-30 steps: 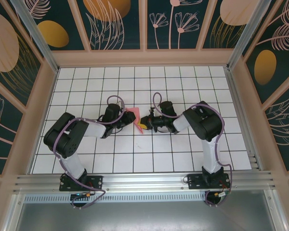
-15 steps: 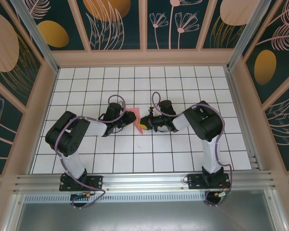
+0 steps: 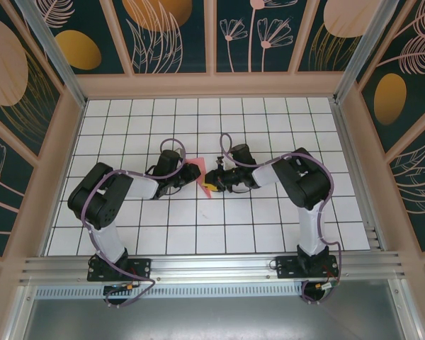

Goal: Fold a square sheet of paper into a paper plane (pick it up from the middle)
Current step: Fold the wing for the fifth time at the center of the table.

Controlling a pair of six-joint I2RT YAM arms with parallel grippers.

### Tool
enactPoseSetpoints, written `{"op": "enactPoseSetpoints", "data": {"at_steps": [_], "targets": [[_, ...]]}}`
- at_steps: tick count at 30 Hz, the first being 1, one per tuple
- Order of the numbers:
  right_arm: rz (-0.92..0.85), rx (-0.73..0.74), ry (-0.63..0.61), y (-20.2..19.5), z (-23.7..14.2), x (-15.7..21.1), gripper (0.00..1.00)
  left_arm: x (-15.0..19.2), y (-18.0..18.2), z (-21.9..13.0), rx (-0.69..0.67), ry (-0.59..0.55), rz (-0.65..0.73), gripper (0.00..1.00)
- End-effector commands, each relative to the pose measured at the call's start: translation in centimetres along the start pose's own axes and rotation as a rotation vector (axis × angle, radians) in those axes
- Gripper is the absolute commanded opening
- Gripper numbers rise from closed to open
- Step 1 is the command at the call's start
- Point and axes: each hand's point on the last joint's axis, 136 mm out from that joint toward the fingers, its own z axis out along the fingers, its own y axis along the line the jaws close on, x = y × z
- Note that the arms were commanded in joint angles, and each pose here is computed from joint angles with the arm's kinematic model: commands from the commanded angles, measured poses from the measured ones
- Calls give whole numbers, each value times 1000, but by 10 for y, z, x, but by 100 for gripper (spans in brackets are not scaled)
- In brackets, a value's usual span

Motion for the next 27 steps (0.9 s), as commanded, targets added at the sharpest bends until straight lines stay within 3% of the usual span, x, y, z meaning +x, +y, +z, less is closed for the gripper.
{"op": "enactPoseSetpoints", "data": {"at_steps": [1,8,17,27], "targets": [[51,144,21,-32,-5,16,21,5,9,6,-40,23,13,27],[-106,253,-40,-26,-13,11,28,6,11,8,-53,30,3,27],[-364,386,-142,-1,-14,5,29,7,15,11,-84,50,-12,27],[-489,518,-192,2,-6,1,31,8,17,12,-92,60,-16,27]]}}
